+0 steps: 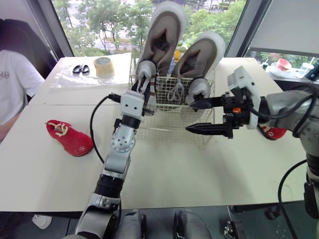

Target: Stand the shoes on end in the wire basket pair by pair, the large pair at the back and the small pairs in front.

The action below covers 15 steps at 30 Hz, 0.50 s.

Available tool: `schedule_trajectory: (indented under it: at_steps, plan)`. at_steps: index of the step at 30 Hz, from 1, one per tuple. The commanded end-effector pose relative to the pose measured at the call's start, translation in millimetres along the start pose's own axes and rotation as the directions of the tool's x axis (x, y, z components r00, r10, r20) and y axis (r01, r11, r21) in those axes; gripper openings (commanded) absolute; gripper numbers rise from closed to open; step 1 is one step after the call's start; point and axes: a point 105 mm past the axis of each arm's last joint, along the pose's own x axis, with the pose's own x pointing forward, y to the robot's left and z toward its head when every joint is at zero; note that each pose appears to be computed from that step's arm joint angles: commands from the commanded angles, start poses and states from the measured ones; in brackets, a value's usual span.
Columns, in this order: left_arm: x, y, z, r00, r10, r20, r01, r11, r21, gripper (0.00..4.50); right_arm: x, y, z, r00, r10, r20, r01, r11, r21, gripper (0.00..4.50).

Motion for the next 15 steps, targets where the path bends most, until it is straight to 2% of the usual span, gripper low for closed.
schedule_trajectory:
  at_steps: [1, 5, 11, 15]
  plan:
    - [-8, -7, 4, 0.998, -0.063, -0.021, 0.062, 0.997, -0.037, 2.01, -4, 0, 11, 0.999, -0.013, 0.046, 0.015, 0.999, -0.044, 4.5]
    - [-14, 0, 9, 0.995, -0.084, -0.049, 0.083, 0.996, -0.022, 3.8, -2, -2, 9, 0.999, -0.01, 0.049, 0.012, 0.999, -0.041, 4.5]
    - [-25, 10, 25, 0.985, -0.163, -0.059, 0.164, 0.986, 0.017, 3.8, -1, -3, 6, 0.999, -0.004, 0.045, 0.006, 0.999, -0.034, 4.5]
    - [-31, 31, 44, 0.974, -0.212, -0.081, 0.218, 0.973, 0.071, 3.8, -4, -4, 4, 0.999, 0.0, 0.045, 0.001, 1.0, -0.019, 4.5]
